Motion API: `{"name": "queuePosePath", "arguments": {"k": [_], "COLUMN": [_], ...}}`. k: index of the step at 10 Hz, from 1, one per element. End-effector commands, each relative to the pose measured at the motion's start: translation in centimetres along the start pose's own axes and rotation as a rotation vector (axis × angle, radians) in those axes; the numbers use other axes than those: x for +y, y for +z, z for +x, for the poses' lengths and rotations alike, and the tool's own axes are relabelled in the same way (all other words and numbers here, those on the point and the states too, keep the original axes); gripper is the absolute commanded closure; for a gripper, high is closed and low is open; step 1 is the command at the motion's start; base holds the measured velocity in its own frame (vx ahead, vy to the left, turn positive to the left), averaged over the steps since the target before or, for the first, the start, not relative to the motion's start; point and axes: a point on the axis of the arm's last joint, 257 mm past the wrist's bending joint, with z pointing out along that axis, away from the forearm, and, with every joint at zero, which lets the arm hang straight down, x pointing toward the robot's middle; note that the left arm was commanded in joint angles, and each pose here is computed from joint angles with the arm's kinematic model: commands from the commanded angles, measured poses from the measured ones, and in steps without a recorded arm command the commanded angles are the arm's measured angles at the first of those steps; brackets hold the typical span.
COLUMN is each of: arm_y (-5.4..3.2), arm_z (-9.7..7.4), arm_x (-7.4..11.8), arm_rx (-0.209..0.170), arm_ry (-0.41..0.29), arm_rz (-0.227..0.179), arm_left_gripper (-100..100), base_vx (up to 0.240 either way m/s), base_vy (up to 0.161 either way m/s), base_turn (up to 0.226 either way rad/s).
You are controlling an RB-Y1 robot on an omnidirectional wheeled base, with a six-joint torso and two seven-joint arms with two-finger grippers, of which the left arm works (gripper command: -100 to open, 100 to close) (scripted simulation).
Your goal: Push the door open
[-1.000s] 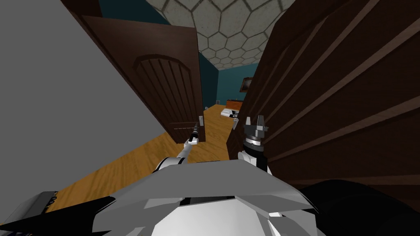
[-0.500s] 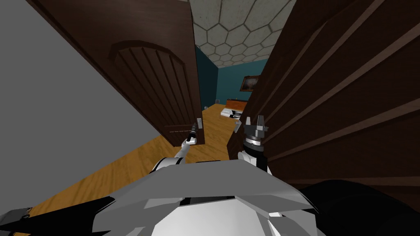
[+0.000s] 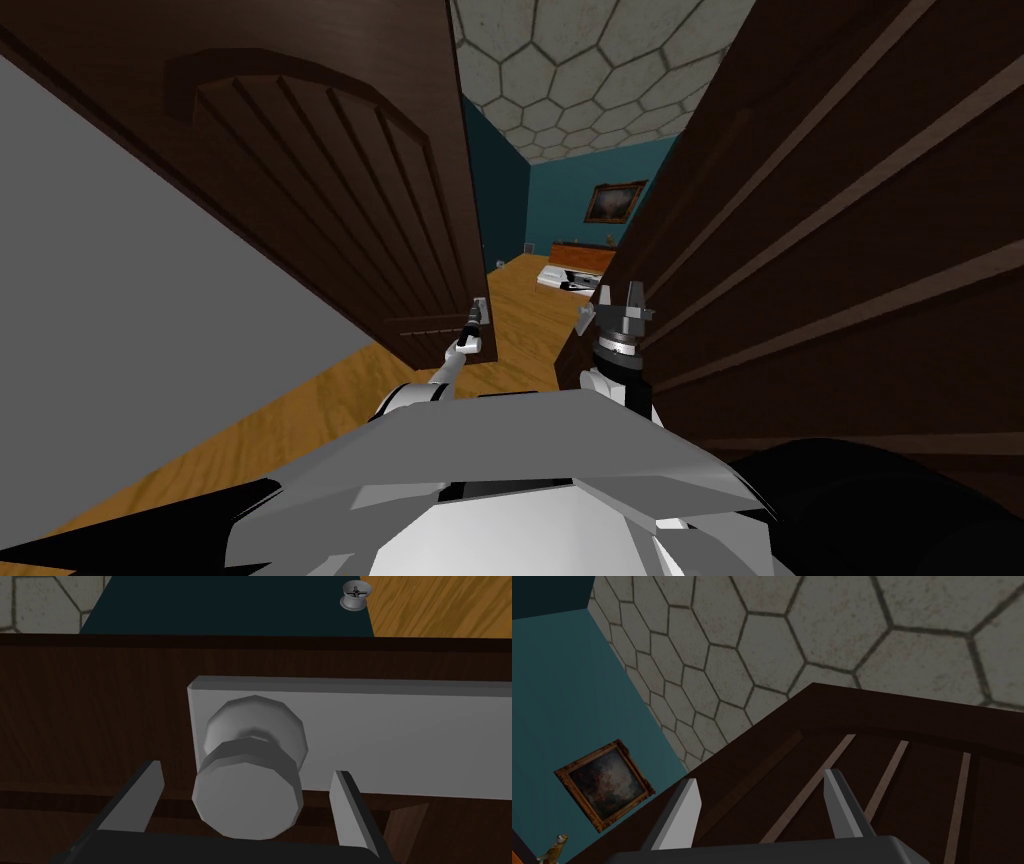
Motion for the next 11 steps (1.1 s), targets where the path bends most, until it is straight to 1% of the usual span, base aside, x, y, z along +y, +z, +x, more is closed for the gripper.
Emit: {"name": "queuePosePath", "arguments": {"k": [1,2,7,8,9,10,11], "arm_y": [0.0,0.0,0.0,0.22,0.29,0.43,0.42], "arm_z": [0.0,0.0,0.0,-2.2,-2.8,-4.0,-4.0], "arm_x": [0.0,0.0,0.0,-0.1,-0.1,-0.3,-0.3], "arm_rx": [0.0,0.0,0.0,-0.038,-0.049,-0.072,-0.072], "arm_ry": [0.0,0.0,0.0,0.019,0.023,0.031,0.031], "arm_rz": [0.0,0.0,0.0,0.0,0.002,0.004,0.003], "arm_left_gripper": [-100,100,100,100,100,100,100], "base_vx": [0.099,-0.013,-0.019,0.056,0.115,0.129,0.097], "base_vy": [-0.006,0.0,0.001,0.01,0.009,0.005,0.005], "base_turn": [-0.003,0.007,-0.002,-0.039,-0.026,-0.016,-0.009]}}
